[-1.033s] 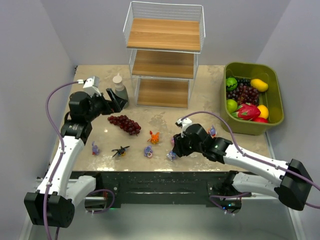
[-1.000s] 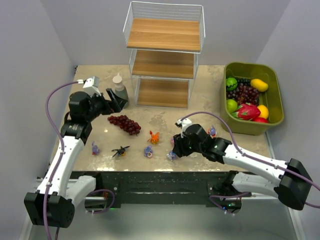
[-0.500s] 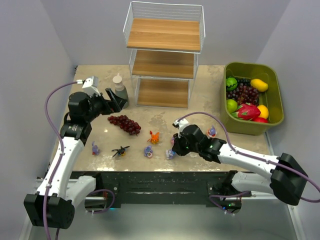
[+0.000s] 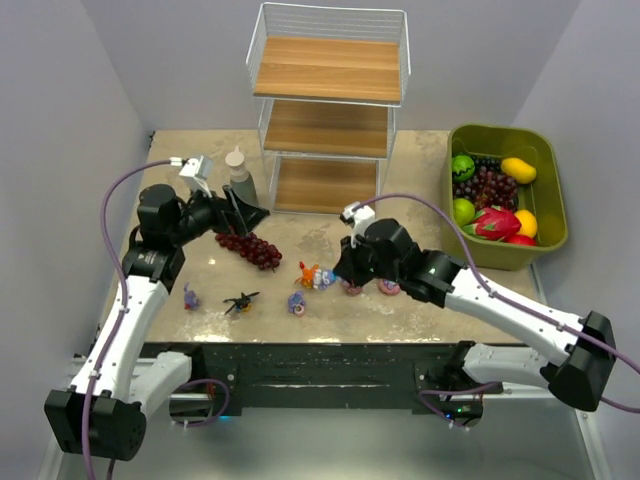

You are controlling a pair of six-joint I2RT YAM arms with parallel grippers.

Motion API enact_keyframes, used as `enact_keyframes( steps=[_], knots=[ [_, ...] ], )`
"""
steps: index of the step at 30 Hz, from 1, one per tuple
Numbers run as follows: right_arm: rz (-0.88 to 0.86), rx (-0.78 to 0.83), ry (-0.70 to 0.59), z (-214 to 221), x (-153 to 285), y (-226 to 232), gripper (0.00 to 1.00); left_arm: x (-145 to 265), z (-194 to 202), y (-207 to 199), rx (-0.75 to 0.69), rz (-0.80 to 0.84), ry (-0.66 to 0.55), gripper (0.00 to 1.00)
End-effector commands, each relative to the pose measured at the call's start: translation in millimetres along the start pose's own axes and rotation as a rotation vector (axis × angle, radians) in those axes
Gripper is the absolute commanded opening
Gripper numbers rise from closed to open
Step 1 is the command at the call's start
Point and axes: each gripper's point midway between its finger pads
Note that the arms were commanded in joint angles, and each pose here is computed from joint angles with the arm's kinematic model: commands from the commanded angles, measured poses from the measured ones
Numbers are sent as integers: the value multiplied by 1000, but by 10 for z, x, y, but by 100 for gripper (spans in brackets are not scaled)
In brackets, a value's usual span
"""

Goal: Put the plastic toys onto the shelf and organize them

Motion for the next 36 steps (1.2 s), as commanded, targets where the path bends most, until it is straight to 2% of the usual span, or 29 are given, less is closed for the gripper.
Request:
enact_keyframes(
  steps=[1, 7, 8, 14, 18, 26, 36],
  knots=[
    [-34, 62, -105, -699, 321, 139, 0, 99, 165, -767, -187, 343, 113, 100],
    [-180, 117, -63, -1003, 601, 443, 0, 228, 417, -1412, -317, 590, 213, 100],
    [-211, 124, -20, -942, 610, 491, 0, 235, 442, -1469, -330, 610, 230, 100],
    [-281, 131, 29, -1023, 794, 628, 0, 302, 637, -1741, -396, 729, 342, 100],
    [-311, 105, 47, -1081, 869, 702, 0, 265, 848, -1687, -420, 702, 426, 100],
    [-298, 77, 47, -1234, 949, 714, 0, 116, 945, -1713, -477, 617, 410, 99],
    [-258, 57, 34, -1310, 935, 666, 0, 30, 1098, -1677, -502, 529, 436, 91]
  ],
)
Point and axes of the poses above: each gripper's point midway between its finger pads, its own x axis back along the fingers, its own y axis along the line the jaws close on, z = x × y, and after that the axes turned 11 degrees about x, right-handed
